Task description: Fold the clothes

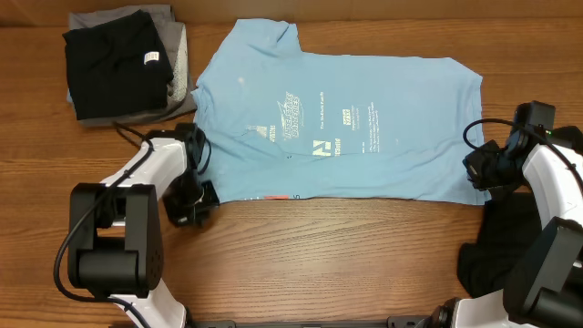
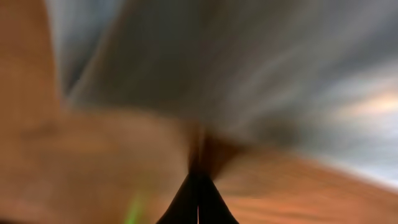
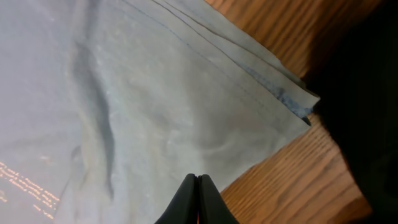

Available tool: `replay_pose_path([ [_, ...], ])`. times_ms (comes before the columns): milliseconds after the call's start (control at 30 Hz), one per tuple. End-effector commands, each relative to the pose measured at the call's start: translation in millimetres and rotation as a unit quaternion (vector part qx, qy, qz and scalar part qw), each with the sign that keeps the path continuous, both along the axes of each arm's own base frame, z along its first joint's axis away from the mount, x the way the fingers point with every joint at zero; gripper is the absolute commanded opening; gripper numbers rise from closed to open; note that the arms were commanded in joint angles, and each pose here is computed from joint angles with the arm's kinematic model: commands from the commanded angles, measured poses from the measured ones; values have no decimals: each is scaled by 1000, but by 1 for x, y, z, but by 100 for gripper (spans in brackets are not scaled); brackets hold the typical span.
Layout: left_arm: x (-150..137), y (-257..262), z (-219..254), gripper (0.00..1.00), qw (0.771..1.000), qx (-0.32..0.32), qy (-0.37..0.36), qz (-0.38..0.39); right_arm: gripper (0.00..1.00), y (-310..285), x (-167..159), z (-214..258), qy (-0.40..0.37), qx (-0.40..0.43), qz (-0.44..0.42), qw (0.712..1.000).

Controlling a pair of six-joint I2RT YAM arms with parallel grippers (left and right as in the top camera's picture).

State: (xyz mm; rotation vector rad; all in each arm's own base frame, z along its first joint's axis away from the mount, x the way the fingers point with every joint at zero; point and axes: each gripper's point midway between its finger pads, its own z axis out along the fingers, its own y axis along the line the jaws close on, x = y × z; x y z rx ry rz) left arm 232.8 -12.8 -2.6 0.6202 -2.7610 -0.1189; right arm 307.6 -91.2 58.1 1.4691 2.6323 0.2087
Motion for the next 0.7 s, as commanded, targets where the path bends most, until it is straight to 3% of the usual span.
replay_pose_path([
  [0,-3,6,6,4,999,24,-4,23,4,-1,-3,5,0,-8,-7,1000],
  [233,12,11,44,4,995,36,-88,20,4,0,-4,5,1,-10,6,1000],
  [467,69,1,86,4,965,-1,-263,-15,4,10,25,12,-68,17,44,997],
  [667,95,-7,73,4,957,-21,-287,-44,4,17,44,14,-98,0,76,992],
])
